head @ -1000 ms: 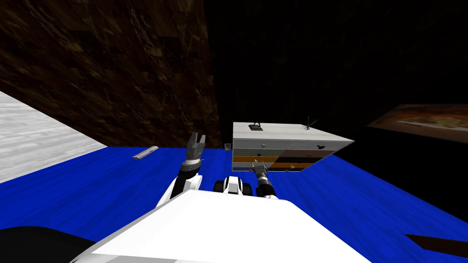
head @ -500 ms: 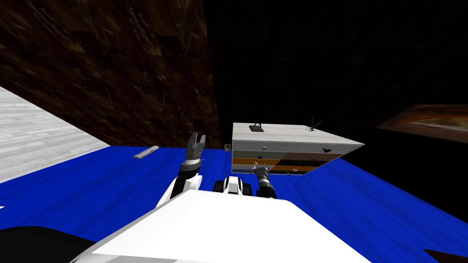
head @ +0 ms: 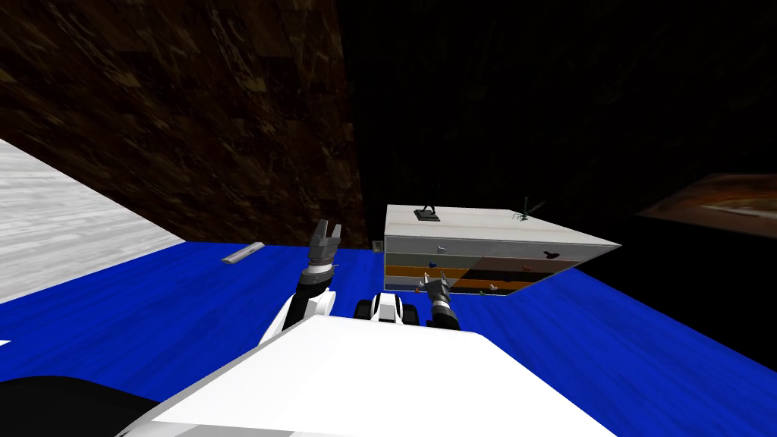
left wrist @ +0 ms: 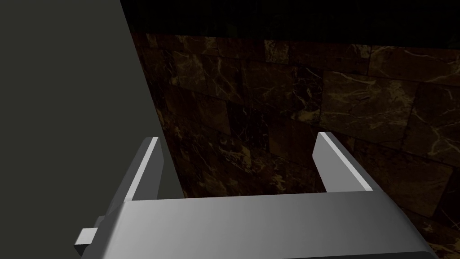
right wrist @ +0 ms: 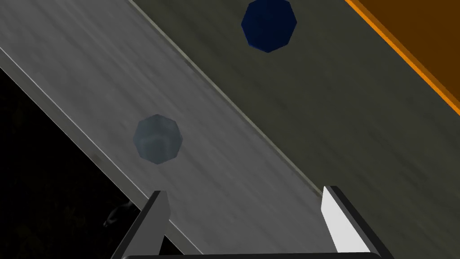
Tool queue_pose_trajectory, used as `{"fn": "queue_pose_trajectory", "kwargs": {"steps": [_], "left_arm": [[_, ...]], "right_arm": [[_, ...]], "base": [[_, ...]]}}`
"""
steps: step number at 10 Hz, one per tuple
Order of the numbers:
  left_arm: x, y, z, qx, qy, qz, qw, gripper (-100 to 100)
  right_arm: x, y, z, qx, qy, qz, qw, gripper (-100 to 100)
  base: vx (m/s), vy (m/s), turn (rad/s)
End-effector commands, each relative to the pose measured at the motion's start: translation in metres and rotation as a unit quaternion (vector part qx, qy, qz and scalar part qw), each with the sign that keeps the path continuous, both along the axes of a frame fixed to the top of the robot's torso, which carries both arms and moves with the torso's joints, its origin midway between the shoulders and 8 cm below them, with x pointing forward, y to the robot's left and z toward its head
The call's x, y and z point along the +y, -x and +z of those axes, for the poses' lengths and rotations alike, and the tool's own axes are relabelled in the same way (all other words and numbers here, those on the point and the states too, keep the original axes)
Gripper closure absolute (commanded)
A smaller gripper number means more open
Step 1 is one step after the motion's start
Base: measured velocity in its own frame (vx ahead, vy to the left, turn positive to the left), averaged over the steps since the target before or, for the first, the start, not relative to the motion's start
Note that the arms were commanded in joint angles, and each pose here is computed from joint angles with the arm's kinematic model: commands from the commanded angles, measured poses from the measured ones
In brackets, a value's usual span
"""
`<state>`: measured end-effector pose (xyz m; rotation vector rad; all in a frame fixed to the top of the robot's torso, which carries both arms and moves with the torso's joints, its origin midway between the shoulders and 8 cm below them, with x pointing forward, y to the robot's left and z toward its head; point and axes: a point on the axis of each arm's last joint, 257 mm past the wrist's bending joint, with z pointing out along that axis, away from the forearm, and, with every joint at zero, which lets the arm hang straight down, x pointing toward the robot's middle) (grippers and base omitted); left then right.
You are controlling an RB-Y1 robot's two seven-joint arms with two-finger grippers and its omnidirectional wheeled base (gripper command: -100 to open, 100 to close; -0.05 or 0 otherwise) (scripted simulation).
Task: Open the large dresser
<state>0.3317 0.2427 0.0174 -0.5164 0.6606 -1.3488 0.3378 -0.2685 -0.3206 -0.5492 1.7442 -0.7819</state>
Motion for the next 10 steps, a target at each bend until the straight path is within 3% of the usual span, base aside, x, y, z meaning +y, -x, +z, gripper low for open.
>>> {"fn": "queue_pose_trajectory", "kwargs": {"steps": [1,7,10], "left_arm": [[0.000,0.000,0.000,0.000,0.000,0.000,1.0000,0],[0.000,0.000,0.000,0.000,0.000,0.000,1.0000,0],[0.000,0.000,0.000,0.000,0.000,0.000,1.0000,0]], "right_arm": [[-0.007,0.004,0.003,-0.006,0.049,-0.001,0.9988,-100],[-0.022,0.013,0.011,-0.024,0.153,-0.001,0.9879,-100],[-0.027,0.019,0.019,-0.040,0.210,0.002,0.9769,-100]], "base": [[0.073,-0.020,0.013],[0.070,-0.027,0.015],[0.088,-0.027,0.013]]}}
